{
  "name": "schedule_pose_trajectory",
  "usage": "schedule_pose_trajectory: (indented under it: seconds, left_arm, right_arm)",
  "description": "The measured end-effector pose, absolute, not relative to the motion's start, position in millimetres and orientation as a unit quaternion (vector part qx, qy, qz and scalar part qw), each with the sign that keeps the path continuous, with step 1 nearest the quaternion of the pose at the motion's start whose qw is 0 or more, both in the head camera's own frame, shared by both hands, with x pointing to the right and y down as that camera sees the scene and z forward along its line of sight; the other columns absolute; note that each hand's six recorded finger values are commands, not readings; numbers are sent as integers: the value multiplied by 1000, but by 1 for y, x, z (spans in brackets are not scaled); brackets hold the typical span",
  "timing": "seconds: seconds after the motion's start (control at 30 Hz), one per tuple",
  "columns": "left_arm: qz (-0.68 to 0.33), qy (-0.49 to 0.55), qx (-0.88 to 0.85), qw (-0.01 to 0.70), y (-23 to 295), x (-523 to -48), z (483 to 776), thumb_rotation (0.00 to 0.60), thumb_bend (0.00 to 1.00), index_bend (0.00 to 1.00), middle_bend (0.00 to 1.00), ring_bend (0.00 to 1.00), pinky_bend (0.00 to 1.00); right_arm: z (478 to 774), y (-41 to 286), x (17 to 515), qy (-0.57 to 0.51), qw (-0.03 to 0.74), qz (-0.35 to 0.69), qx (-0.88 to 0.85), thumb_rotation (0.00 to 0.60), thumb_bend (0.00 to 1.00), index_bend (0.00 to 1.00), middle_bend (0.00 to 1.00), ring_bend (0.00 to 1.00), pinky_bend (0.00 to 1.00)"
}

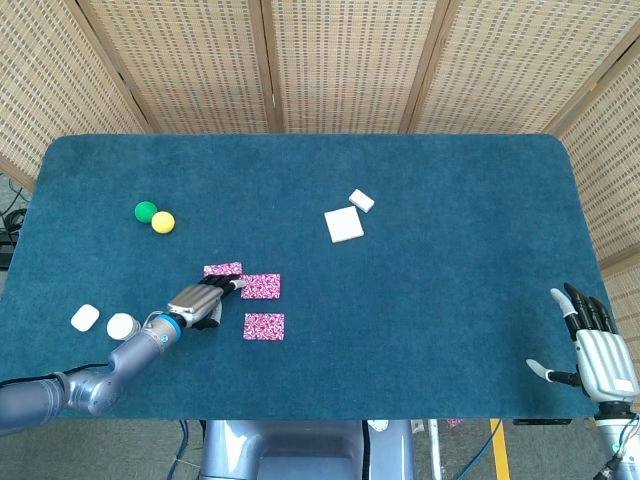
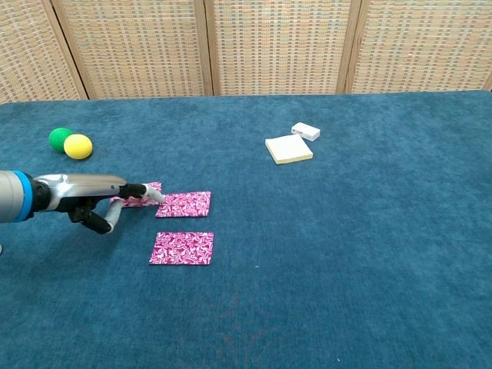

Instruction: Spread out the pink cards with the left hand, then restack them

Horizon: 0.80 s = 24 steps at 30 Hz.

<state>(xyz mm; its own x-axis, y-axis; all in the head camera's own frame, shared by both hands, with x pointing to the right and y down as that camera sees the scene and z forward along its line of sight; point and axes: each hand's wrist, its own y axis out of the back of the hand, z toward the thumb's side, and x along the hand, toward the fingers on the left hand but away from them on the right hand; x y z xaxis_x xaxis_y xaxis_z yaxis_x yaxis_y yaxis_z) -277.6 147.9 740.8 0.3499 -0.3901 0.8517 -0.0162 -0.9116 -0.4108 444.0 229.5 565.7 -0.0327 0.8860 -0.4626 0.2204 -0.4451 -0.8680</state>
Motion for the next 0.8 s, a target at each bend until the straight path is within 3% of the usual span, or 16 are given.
schedule_pose_trajectory:
  seconds: [0.3,0.33,0.4,0.47,0.57,0.67,0.8]
  left_arm:
    - [-576,131,-790,166,142,-303,741,600,989,72,0,0,0]
    - [-575,136,-790,167,141,-303,740,600,940,72,0,0,0]
    - [-570,148,-790,169,137,-304,737,600,740,72,0,0,0]
    - [-562,164,-792,176,132,-303,732,600,419,72,0,0,0]
    - [-545,189,-793,195,123,-303,722,600,159,72,0,0,0]
    - [-527,217,-791,222,114,-302,711,600,81,72,0,0,0]
    - [-508,245,-786,254,104,-298,700,600,82,106,0,0,0]
  right_arm:
    - [566,230,444,-438,292,569,-631,600,1,0,0,0,0]
    - [566,230,444,-438,292,569,-631,600,1,0,0,0,0]
    - [566,230,444,-438,291,570,-631,600,2,0,0,0,0]
    - [566,230,444,-438,291,570,-632,600,2,0,0,0,0]
    - [566,230,444,-437,291,570,-632,600,1,0,0,0,0]
    - [566,230,443,-437,291,570,-632,600,1,0,0,0,0]
    - [566,230,443,-438,290,570,-632,600,1,0,0,0,0]
